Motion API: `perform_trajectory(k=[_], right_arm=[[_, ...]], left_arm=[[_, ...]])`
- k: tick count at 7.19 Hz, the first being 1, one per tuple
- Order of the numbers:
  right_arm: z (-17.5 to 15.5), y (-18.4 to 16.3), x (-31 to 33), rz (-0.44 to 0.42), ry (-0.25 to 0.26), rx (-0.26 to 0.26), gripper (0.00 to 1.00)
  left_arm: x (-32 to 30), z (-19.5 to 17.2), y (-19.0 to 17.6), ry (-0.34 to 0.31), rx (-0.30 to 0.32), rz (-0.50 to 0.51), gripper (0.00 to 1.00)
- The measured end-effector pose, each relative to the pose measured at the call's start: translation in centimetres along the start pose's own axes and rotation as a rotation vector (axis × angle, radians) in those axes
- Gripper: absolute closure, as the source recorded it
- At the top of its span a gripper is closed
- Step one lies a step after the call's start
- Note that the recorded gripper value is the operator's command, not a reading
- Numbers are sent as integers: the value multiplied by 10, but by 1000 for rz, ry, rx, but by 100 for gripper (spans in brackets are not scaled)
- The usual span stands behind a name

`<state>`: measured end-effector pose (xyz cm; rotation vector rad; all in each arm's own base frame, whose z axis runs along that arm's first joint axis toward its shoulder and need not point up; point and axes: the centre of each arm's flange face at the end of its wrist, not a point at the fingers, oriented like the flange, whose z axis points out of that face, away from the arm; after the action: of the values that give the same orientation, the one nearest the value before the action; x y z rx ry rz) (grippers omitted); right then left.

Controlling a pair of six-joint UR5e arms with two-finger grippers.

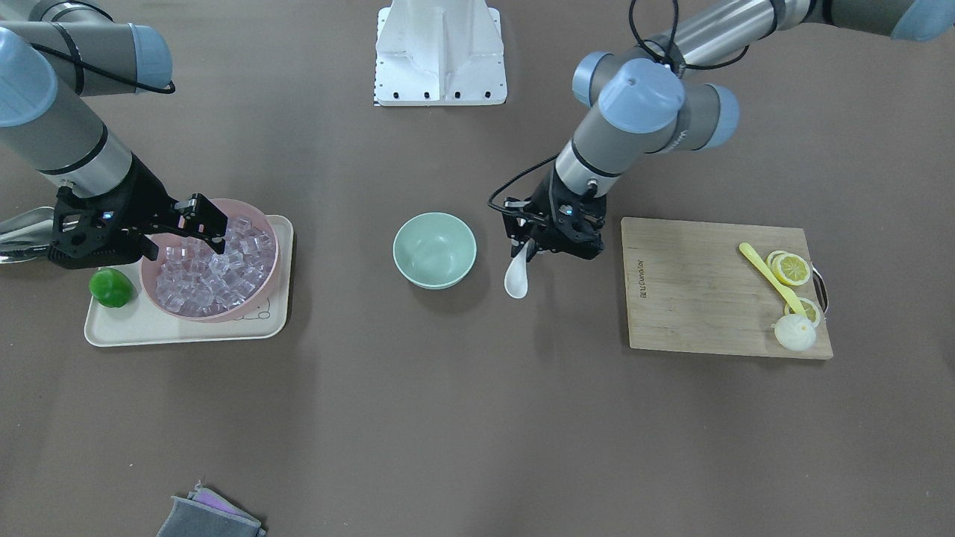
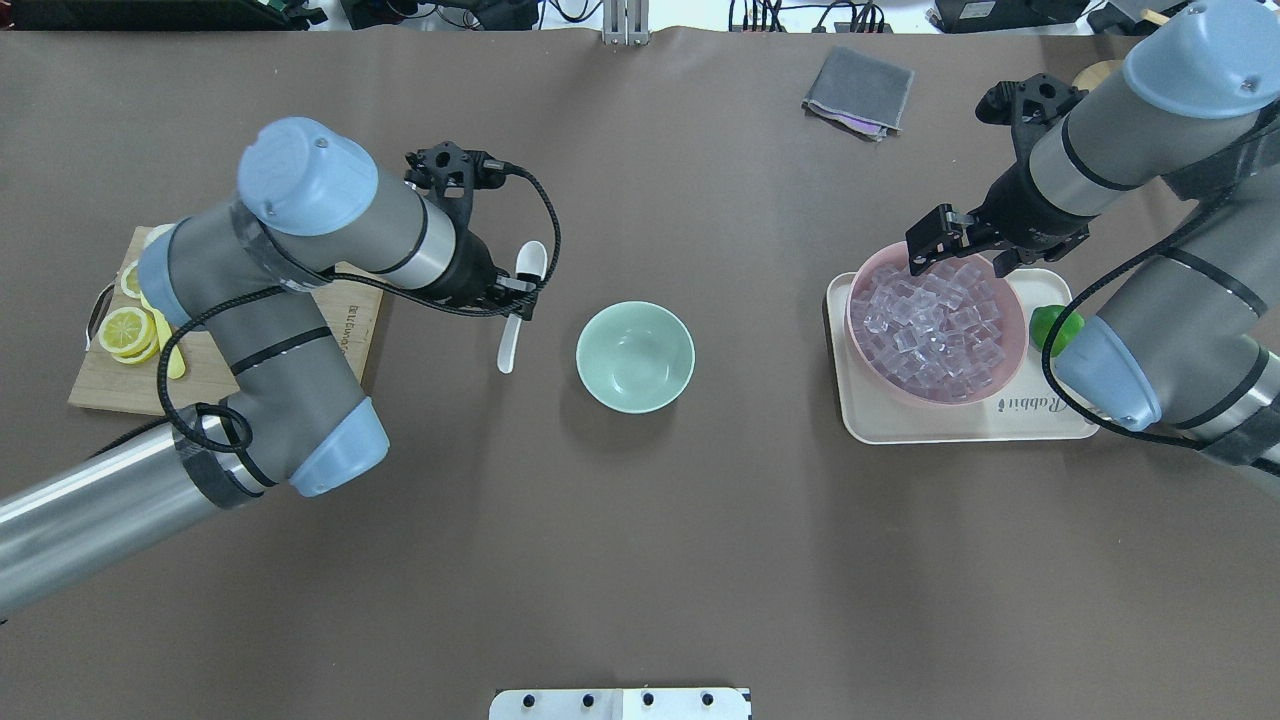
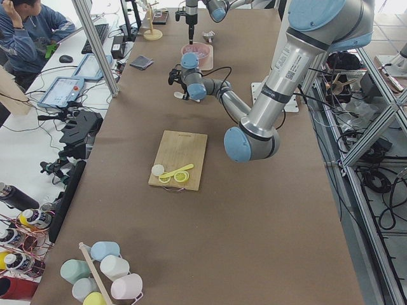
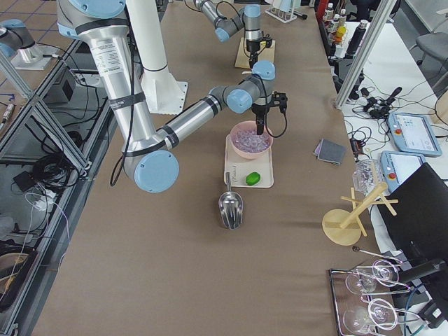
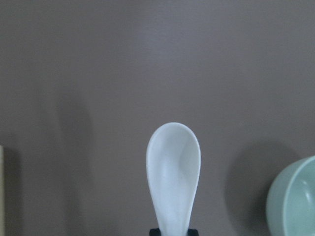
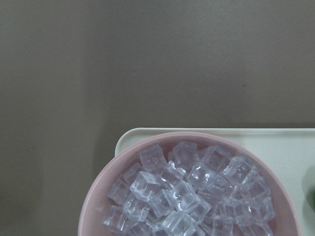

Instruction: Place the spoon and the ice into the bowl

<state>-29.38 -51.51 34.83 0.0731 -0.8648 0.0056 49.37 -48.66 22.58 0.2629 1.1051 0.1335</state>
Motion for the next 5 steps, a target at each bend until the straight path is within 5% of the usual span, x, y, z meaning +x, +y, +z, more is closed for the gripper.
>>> perform_trajectory(k=[3,4,5], right_arm=[[8,2,-2,-3,11,-6,1],[11,2,-3,-3,13,-9,1],[14,0,-5,-2,16,-14,2]], left_arm=[[54,22,17,19,-4,-2,100],[69,32,22,11,12,9,12],[81,38,24,8,24,17,3]])
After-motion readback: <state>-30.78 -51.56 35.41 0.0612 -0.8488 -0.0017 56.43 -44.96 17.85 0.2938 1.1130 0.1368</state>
